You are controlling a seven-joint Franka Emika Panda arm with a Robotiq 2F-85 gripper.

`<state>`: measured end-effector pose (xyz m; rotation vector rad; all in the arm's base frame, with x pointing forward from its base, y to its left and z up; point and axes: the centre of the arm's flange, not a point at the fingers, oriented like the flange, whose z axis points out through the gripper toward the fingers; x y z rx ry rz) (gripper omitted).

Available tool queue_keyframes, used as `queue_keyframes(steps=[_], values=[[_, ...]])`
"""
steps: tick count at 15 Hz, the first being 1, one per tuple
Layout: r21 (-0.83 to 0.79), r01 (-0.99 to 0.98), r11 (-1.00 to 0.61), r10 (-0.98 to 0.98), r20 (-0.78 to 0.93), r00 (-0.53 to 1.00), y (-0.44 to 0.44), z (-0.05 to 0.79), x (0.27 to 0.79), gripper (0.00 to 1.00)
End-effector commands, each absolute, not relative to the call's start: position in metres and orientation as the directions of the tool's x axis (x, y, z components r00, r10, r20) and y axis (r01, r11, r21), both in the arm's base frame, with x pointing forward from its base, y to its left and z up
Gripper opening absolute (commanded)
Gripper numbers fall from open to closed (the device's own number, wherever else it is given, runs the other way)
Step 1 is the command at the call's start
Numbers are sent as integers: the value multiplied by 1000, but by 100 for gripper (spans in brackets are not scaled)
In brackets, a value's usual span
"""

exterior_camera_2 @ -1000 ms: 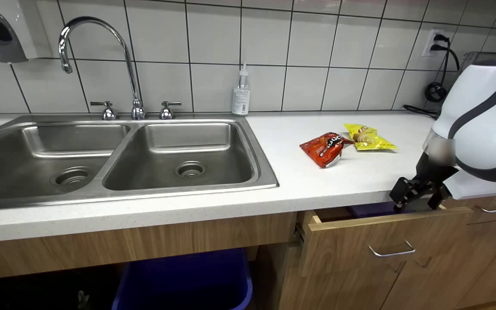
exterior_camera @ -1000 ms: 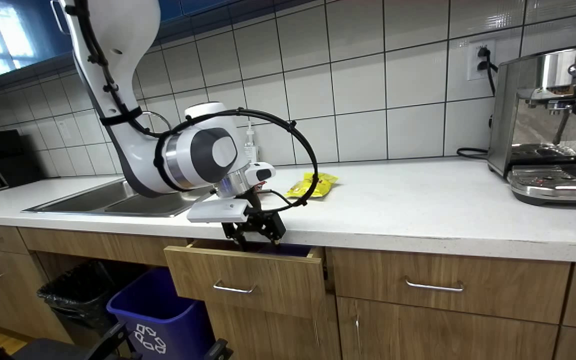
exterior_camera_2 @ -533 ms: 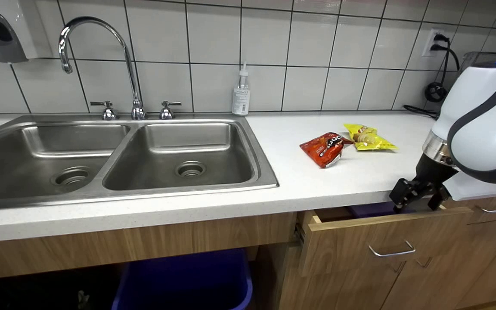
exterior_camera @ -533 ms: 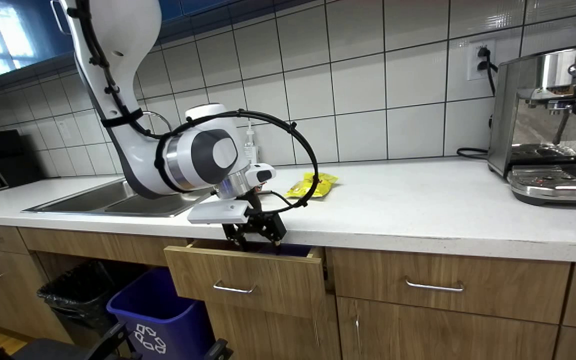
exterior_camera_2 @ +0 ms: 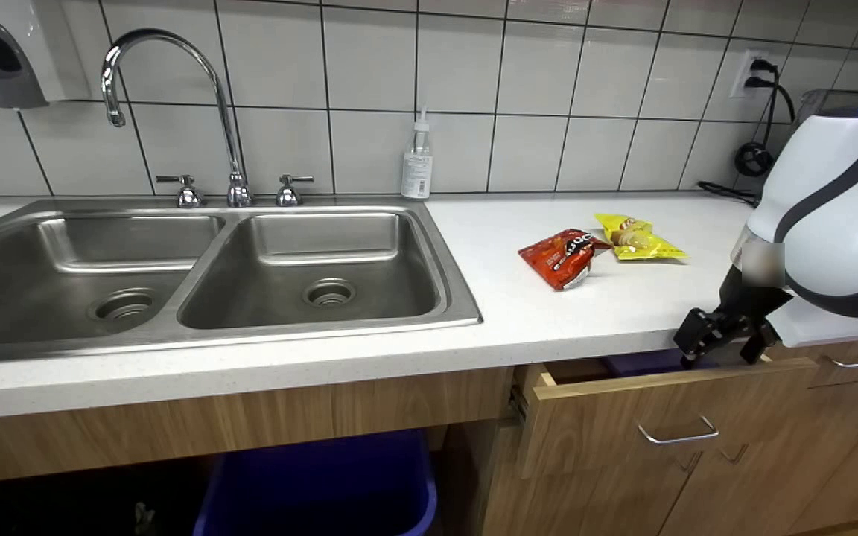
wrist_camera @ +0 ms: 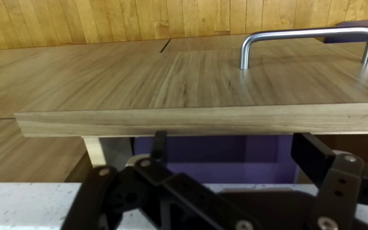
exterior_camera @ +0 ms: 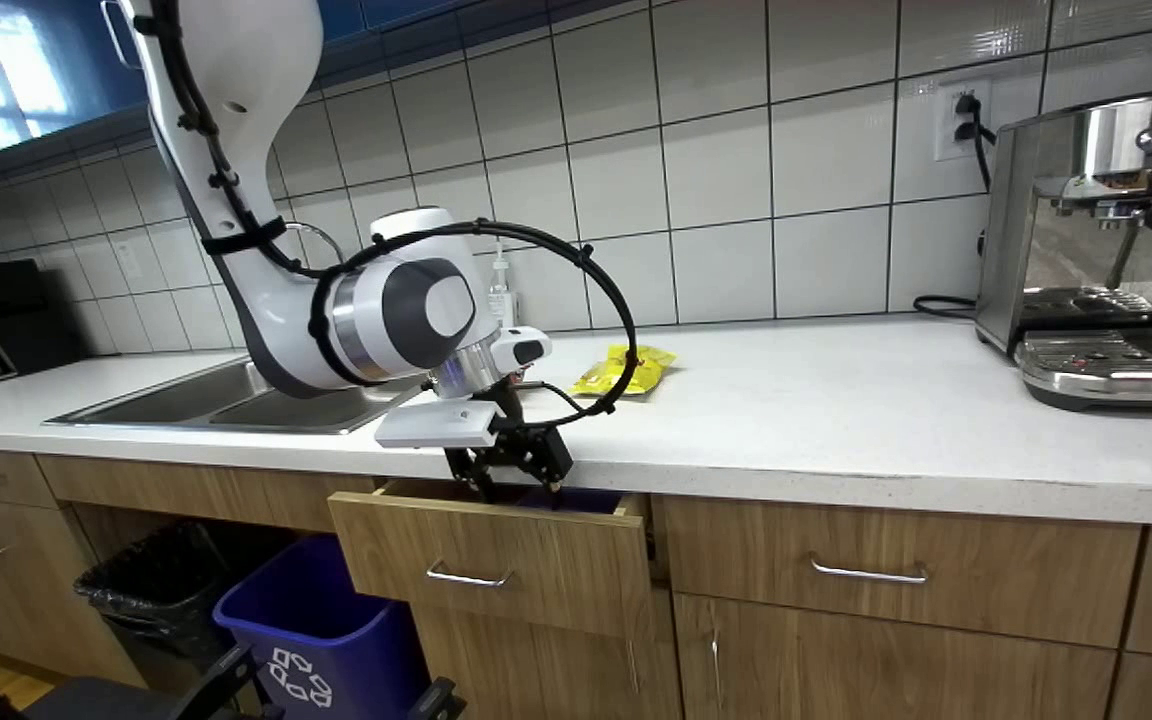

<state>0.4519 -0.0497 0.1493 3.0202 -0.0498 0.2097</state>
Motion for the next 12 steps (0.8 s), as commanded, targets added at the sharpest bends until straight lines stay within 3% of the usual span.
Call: queue_keyframes(steps=[1,12], values=[[107,-54,-993,-40,124,991,-47,148,436,100],[107,-39,-993,-29,100,995,-44,148,413,100]])
